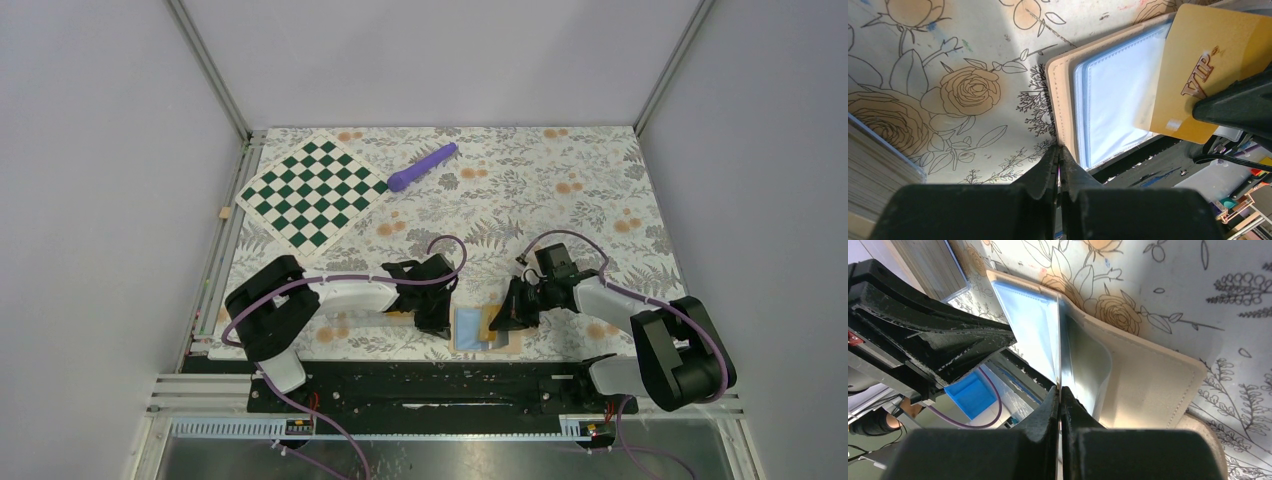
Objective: Put the credit cards into the card holder
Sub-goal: Insert the credit card into the card holder.
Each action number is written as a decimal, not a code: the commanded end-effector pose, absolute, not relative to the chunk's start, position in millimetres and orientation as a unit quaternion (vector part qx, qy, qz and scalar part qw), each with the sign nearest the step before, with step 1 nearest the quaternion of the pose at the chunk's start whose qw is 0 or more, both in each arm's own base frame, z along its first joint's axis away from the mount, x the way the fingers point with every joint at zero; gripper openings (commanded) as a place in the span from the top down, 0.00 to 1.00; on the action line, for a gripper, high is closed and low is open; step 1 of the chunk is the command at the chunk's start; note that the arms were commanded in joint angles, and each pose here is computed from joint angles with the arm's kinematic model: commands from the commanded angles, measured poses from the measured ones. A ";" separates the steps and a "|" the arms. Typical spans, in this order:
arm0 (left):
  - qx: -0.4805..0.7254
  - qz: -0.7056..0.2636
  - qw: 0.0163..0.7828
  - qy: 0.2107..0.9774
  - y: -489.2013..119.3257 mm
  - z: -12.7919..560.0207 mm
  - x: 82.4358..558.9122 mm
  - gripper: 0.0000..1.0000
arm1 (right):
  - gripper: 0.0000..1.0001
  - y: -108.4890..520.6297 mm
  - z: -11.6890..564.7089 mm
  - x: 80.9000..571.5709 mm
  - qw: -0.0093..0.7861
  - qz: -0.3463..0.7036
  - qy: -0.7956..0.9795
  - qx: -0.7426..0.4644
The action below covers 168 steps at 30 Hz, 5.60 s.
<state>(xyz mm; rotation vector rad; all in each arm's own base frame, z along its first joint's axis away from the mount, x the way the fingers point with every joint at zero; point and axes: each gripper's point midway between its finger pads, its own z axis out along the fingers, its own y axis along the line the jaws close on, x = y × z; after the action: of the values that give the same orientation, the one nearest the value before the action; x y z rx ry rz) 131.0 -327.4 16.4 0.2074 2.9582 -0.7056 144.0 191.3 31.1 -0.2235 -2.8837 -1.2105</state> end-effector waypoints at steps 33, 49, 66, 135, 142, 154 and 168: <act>0.086 -0.212 0.041 0.973 -327.1 5.5 134.7 1.00 | 1.00 202.8 43.0 126.6 0.067 -0.435 -0.898 -0.017; 0.086 -0.206 0.033 0.974 -325.2 1.8 132.9 1.00 | 0.96 207.1 55.6 139.9 0.077 -0.434 -0.898 0.000; 0.090 -0.202 0.033 0.975 -323.7 0.0 132.6 1.00 | 1.00 190.2 44.0 151.3 0.026 -0.366 -0.930 0.007; 0.108 -0.179 0.031 0.977 -327.3 -4.0 138.2 1.00 | 0.54 174.4 33.7 156.6 0.058 -0.293 -0.954 -0.008; 0.112 -0.183 0.028 0.976 -331.7 -4.0 138.7 1.00 | 0.51 175.7 28.0 156.5 0.067 -0.293 -0.954 0.010; 0.112 -0.177 0.025 0.978 -329.5 -7.5 138.5 1.00 | 0.88 176.8 22.2 152.0 0.077 -0.283 -0.956 0.022; 0.113 -0.168 0.030 0.979 -326.2 -7.0 143.3 1.00 | 0.43 167.1 28.0 162.6 0.018 -0.250 -0.968 -0.013</act>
<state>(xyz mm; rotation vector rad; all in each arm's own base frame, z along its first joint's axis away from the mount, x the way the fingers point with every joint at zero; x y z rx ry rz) 132.9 -340.7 15.6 0.3410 3.0220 -0.6799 152.9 169.3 23.8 0.0026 -2.9272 -0.7957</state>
